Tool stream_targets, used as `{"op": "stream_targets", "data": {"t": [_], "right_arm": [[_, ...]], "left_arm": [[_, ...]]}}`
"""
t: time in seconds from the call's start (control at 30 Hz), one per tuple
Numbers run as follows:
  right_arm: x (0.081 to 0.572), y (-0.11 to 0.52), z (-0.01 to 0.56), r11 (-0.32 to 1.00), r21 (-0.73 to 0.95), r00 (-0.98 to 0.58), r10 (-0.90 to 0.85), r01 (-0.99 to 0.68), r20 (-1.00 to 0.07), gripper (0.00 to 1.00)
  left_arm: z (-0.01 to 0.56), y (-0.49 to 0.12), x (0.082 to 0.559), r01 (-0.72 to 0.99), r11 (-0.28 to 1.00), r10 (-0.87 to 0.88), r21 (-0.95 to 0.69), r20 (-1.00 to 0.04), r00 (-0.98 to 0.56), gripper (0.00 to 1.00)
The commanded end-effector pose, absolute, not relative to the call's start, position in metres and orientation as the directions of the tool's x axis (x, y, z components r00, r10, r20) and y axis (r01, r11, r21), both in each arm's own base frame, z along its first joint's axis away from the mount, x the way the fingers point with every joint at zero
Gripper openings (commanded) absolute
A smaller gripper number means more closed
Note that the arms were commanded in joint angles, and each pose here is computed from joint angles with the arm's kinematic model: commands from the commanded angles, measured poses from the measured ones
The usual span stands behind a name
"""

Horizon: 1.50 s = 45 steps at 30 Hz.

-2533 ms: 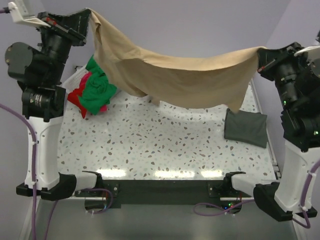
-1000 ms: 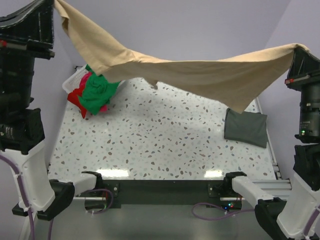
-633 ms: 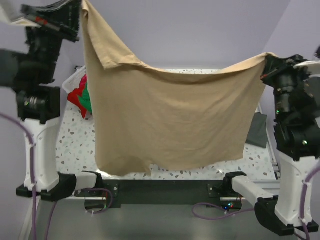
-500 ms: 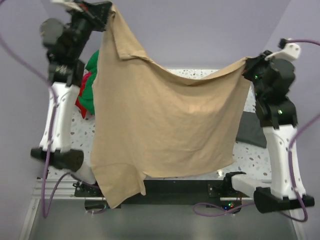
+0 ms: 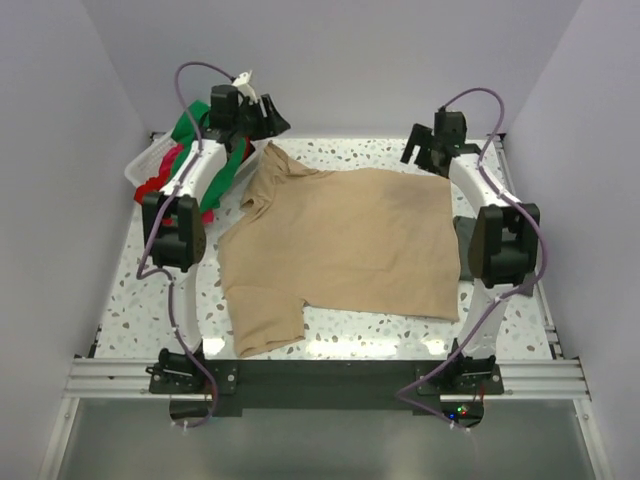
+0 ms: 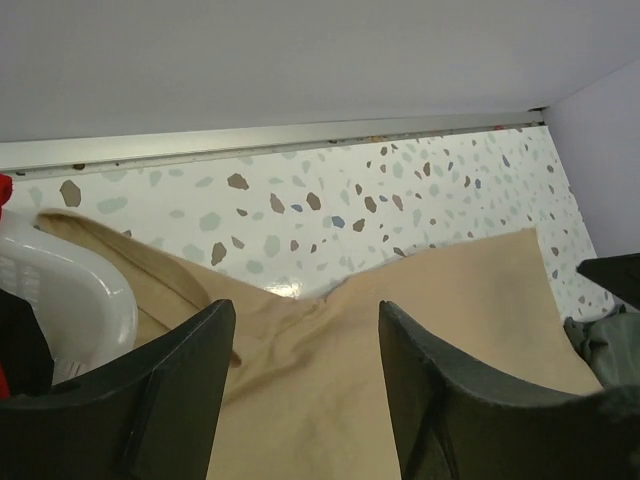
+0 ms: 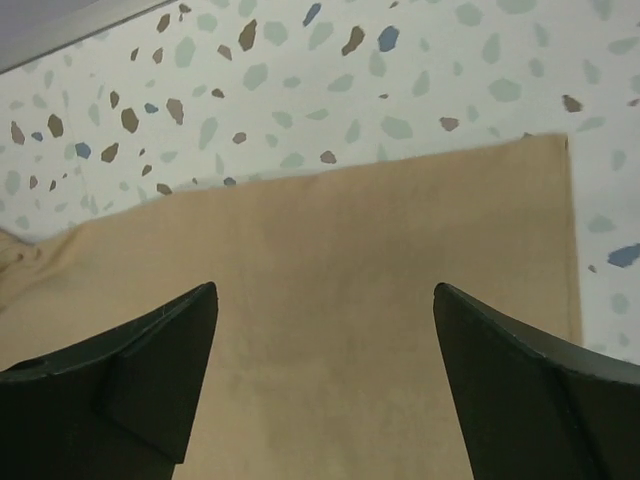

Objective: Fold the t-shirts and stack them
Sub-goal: Flatten the tshirt out, then fold the tshirt

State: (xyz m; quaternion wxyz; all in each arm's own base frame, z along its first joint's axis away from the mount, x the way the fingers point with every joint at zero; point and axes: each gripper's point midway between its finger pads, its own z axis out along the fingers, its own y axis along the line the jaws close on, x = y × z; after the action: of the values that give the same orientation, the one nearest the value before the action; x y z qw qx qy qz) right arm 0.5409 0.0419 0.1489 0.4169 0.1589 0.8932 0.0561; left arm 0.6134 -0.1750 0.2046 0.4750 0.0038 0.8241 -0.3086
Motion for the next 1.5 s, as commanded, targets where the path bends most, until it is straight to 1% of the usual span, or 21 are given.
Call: {"op": "stream_targets", "data": {"t": [0.0,0.03,0.07,0.1,0.13,0.17,0.23,0.27,0.33,0.37,0.43,0.47,0.5,0.57,0.63,0.73,0.97,1.07,1.2,1.4,1.47], "right_arm": [[0.551,0.071,0.2,0.943,0.325,-0.562,0.307,0.071,-0.768,0.92],[0.547,0.075,0.2,0.941,0.335,-0.571,0.305,0.055,-0.762,0.93],[0.538,0.078,0.202,0.939,0.342,-0.577,0.302,0.042,-0.759,0.93],[0.531,0.082,0.202,0.937,0.349,-0.591,0.298,0.029,-0.75,0.93],[0.523,0.085,0.202,0.935,0.355,-0.602,0.293,0.017,-0.743,0.93],[0.507,0.092,0.2,0.931,0.364,-0.622,0.286,0.002,-0.729,0.93],[0.486,0.097,0.192,0.931,0.365,-0.654,0.276,0.001,-0.704,0.93],[0.469,0.105,0.174,0.93,0.368,-0.697,0.261,-0.006,-0.669,0.93],[0.445,0.109,0.173,0.929,0.369,-0.715,0.254,-0.006,-0.651,0.93],[0.428,0.114,0.158,0.932,0.364,-0.747,0.241,-0.001,-0.62,0.93],[0.407,0.119,0.156,0.927,0.374,-0.759,0.253,0.014,-0.6,0.93],[0.391,0.121,0.139,0.928,0.371,-0.786,0.251,0.029,-0.565,0.93],[0.383,0.124,0.143,0.92,0.389,-0.777,0.274,0.04,-0.567,0.93],[0.361,0.127,0.121,0.92,0.388,-0.807,0.275,0.062,-0.523,0.93],[0.35,0.126,0.115,0.913,0.397,-0.809,0.301,0.091,-0.506,0.93],[0.328,0.124,0.085,0.91,0.391,-0.838,0.316,0.136,-0.444,0.93],[0.314,0.122,0.044,0.914,0.361,-0.88,0.318,0.186,-0.352,0.93],[0.313,0.122,0.032,0.915,0.346,-0.891,0.322,0.207,-0.32,0.93],[0.314,0.123,0.017,0.912,0.334,-0.903,0.333,0.236,-0.273,0.93],[0.324,0.129,-0.001,0.902,0.313,-0.911,0.365,0.296,-0.191,0.93],[0.332,0.132,0.0,0.899,0.315,-0.91,0.372,0.304,-0.183,0.93]], "left_arm": [[0.317,-0.181,0.579,0.471,0.774,-0.271,-0.423,-0.894,-0.357,0.64],[0.331,-0.182,0.565,0.485,0.771,-0.264,-0.412,-0.9,-0.345,0.65],[0.329,-0.183,0.556,0.479,0.775,-0.258,-0.413,-0.898,-0.357,0.65],[0.303,-0.182,0.545,0.445,0.784,-0.242,-0.432,-0.874,-0.421,0.66],[0.309,-0.183,0.53,0.449,0.784,-0.234,-0.427,-0.875,-0.424,0.66],[0.279,-0.183,0.517,0.421,0.788,-0.219,-0.45,-0.843,-0.492,0.66],[0.258,-0.189,0.488,0.412,0.783,-0.185,-0.467,-0.807,-0.561,0.66],[0.223,-0.188,0.47,0.38,0.79,-0.161,-0.481,-0.761,-0.628,0.66],[0.203,-0.19,0.443,0.367,0.794,-0.135,-0.485,-0.728,-0.672,0.64],[0.173,-0.19,0.424,0.338,0.803,-0.116,-0.491,-0.684,-0.72,0.64],[0.161,-0.187,0.406,0.32,0.81,-0.112,-0.492,-0.665,-0.738,0.64],[0.142,-0.184,0.392,0.291,0.817,-0.106,-0.497,-0.626,-0.772,0.64],[0.138,-0.181,0.386,0.276,0.823,-0.109,-0.497,-0.615,-0.781,0.64],[0.122,-0.176,0.375,0.236,0.838,-0.107,-0.492,-0.573,-0.813,0.64],[0.112,-0.171,0.371,0.209,0.853,-0.11,-0.478,-0.555,-0.825,0.64],[0.091,-0.161,0.364,0.161,0.873,-0.107,-0.46,-0.503,-0.857,0.64],[0.057,-0.146,0.368,0.125,0.903,-0.083,-0.41,-0.454,-0.887,0.64],[0.033,-0.143,0.372,0.093,0.913,-0.088,-0.398,-0.415,-0.906,0.64],[0.016,-0.142,0.381,0.078,0.917,-0.088,-0.391,-0.389,-0.917,0.64],[0.001,-0.14,0.403,0.068,0.924,-0.088,-0.376,-0.382,-0.92,0.64],[-0.004,-0.141,0.414,0.07,0.925,-0.085,-0.374,-0.382,-0.92,0.64]]}}
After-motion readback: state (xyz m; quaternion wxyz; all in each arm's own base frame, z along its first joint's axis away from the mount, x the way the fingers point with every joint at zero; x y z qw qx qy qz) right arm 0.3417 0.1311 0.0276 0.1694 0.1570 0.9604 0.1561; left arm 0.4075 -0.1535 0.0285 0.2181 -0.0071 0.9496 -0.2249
